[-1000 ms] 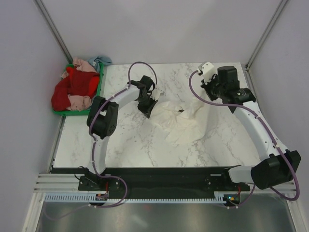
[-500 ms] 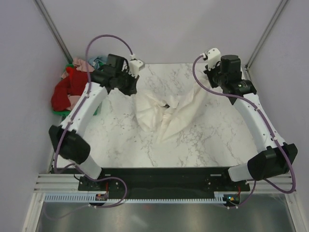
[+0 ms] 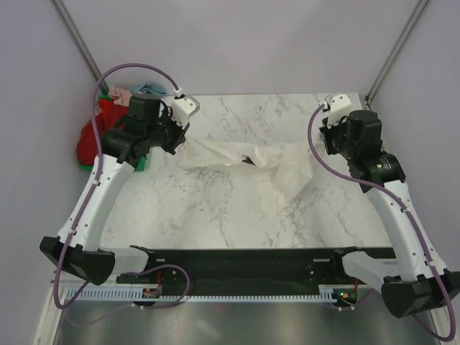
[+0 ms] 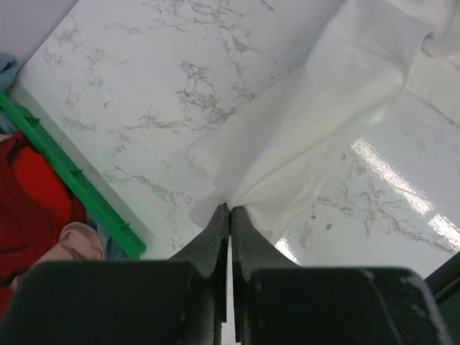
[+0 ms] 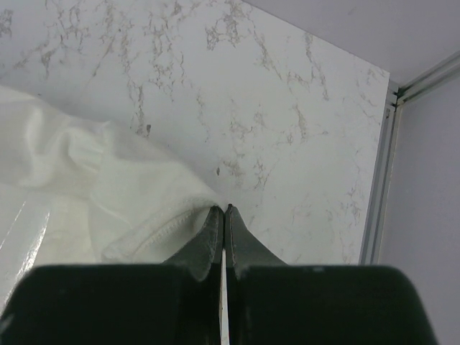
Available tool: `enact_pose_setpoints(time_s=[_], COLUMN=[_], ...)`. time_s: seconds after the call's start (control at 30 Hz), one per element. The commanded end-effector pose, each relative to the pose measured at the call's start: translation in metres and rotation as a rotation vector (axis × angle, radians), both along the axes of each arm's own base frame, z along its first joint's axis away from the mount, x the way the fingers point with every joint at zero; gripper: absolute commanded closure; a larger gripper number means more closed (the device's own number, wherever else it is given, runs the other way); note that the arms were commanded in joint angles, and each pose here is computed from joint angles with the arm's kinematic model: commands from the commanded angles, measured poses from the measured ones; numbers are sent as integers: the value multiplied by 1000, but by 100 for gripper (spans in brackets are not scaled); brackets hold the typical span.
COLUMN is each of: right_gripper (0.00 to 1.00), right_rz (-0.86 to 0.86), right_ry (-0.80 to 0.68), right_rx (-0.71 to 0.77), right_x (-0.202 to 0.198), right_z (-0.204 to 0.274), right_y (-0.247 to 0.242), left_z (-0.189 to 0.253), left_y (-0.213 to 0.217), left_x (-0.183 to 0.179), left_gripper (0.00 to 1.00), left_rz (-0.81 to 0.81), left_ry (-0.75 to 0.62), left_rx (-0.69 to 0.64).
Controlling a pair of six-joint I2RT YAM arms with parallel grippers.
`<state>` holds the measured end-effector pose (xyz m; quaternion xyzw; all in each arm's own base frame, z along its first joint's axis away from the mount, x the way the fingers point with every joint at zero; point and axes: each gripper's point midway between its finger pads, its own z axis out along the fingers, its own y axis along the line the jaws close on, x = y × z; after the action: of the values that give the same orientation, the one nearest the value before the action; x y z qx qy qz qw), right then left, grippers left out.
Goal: Fold and stack the t-shirts
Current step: Flatten the tshirt out
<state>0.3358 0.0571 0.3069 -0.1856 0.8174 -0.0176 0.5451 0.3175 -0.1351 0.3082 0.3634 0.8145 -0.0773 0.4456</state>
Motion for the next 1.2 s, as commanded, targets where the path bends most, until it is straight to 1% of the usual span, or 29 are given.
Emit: enact_pose_setpoints(time_s=[0.0, 0.03, 0.07, 0.13, 0.17, 0.2, 0.27, 0.3, 0.33, 0.37, 0.4, 0.43, 0.47, 0.5, 0.57, 0.6, 0.63, 0.67, 0.7, 0.73, 0.77, 0.8, 0.83, 0.87, 0.9, 0.93, 1.03, 1.13, 1.17], right_gripper=[100, 100, 100, 100, 100, 100, 100, 100, 100, 100, 90, 75, 50, 43, 35, 34, 33, 33, 33, 33, 33, 33, 34, 36, 37, 38, 40, 43, 46], right_rz=[-31, -39, -38, -46, -53, -70, -97, -119, -139, -147, -166, -178, -178, -177, -128, -99, -14, 54, 134, 215, 311, 422, 488, 546, 638, 708, 847, 933, 949], right_ry=[56, 70, 79, 116, 126, 138, 164, 171, 182, 187, 193, 191, 188, 171, 149, 141, 134, 129, 69, 127, 127, 92, 151, 159, 130, 126, 65, 72, 82], right_rx=[-24, -33, -38, -48, -47, -42, -37, -31, -27, -27, -31, -38, -51, -64, -117, -138, -131, -150, -211, -239, -255, -354, -394, -440, -497, -560, -637, -648, -647], right_x=[9, 18, 24, 45, 53, 62, 90, 100, 119, 129, 137, 150, 153, 154, 145, 138, 118, 106, 88, 68, 53, 38, 20, 10, -2, -11, -23, -28, -30], right_z=[-28, -37, -42, -60, -65, -70, -82, -85, -88, -90, -90, -86, -82, -73, -63, -60, -61, -63, -47, -78, -86, -85, -114, -123, -126, -144, -155, -167, -171], right_y=[-6, -8, -9, -15, -17, -24, -31, -38, -42, -45, -52, -56, -59, -61, -61, -60, -48, -42, -38, -31, -18, -3, 4, 12, 30, 36, 65, 87, 92], left_z=[-32, -44, -62, -75, -105, -98, -115, -124, -123, -122, -112, -107, -100, -85, -76, -92, -77, -82, -103, -99, -105, -126, -132, -130, -145, -150, -159, -161, -163], left_y=[7, 6, 1, -5, -10, -16, -21, -22, -19, -17, -18, -14, -11, -6, -6, -6, -7, -7, -4, -1, 1, 5, 8, 10, 13, 16, 21, 23, 23], left_x=[25, 31, 46, 67, 83, 101, 129, 157, 172, 183, 205, 208, 213, 213, 201, 188, 173, 163, 145, 133, 124, 109, 100, 91, 80, 74, 58, 50, 48], left_gripper=[98, 98, 98, 98, 98, 98, 98, 98, 97, 95, 91, 77, 70, 55, 45, 43, 39, 38, 38, 37, 37, 38, 38, 38, 39, 41, 44, 46, 47], left_rz=[2, -3, -12, -28, -31, -31, -1, 50, 86, 116, 175, 209, 237, 296, 319, 311, 288, 278, 268, 258, 236, 225, 219, 214, 212, 213, 210, 201, 195], left_ry=[3, 21, 46, 46, 105, 76, 106, 114, 109, 106, 81, 89, 83, 68, 74, 124, 114, 136, 195, 192, 205, 258, 274, 274, 314, 326, 353, 358, 362], left_rx=[108, 122, 136, 149, 170, 161, 175, 185, 183, 181, 154, 139, 115, 82, 45, 52, 26, 26, 44, 43, 61, 83, 91, 91, 103, 109, 120, 124, 126])
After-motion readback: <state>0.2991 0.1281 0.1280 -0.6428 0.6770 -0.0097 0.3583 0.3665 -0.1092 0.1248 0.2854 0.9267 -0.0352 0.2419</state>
